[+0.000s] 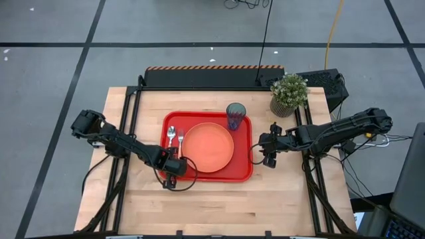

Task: Pick and place plate/cup/fork/spoon on tray
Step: Adjust the the light orange spoon on the orange serving tray, then adjust the orange tray on the table, then return to Home Position

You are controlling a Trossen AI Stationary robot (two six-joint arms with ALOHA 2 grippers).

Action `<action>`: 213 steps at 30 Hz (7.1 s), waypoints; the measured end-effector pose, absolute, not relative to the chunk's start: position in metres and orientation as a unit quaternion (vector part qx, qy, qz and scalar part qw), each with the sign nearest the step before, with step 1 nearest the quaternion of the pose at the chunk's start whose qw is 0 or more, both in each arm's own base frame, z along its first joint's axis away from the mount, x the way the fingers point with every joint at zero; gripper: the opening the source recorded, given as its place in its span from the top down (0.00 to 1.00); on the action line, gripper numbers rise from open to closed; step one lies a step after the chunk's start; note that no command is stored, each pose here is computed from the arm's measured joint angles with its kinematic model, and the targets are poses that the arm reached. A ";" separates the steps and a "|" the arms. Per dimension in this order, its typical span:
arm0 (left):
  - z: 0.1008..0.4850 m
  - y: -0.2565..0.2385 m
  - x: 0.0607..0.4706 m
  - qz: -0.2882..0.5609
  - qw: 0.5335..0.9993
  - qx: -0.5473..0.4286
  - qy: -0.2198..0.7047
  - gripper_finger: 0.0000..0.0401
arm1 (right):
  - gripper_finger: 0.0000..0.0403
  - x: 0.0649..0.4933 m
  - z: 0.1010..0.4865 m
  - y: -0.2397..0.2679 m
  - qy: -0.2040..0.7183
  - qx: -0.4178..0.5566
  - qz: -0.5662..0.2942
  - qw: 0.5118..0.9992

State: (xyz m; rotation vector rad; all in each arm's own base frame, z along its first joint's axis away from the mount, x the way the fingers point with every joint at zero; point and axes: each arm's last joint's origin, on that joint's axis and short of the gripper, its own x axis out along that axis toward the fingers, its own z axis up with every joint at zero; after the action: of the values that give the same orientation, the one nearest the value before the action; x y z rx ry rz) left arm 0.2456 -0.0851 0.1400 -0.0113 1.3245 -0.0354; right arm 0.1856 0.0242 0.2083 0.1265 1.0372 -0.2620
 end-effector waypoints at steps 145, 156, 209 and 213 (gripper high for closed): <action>0.222 0.006 0.148 0.208 0.926 0.015 0.315 0.94 | 0.62 0.266 0.145 0.060 0.581 -0.036 0.052 0.812; 0.222 0.005 0.149 0.200 0.928 0.003 0.315 0.94 | 0.62 0.263 0.144 0.059 0.594 -0.025 0.041 0.803; 0.182 -0.004 0.100 0.074 0.997 -0.022 -0.014 0.94 | 0.77 0.111 0.201 0.015 0.096 0.021 -0.043 0.994; 0.175 -0.004 0.099 0.052 0.998 -0.031 -0.011 0.95 | 0.94 0.103 0.184 0.014 0.081 0.028 -0.034 0.996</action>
State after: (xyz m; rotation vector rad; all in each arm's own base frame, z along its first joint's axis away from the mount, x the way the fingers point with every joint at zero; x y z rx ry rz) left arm 0.0990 -0.0043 0.1746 -0.0627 -0.0216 0.1035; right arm 0.1031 0.0135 0.1837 0.0560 0.1622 -0.0678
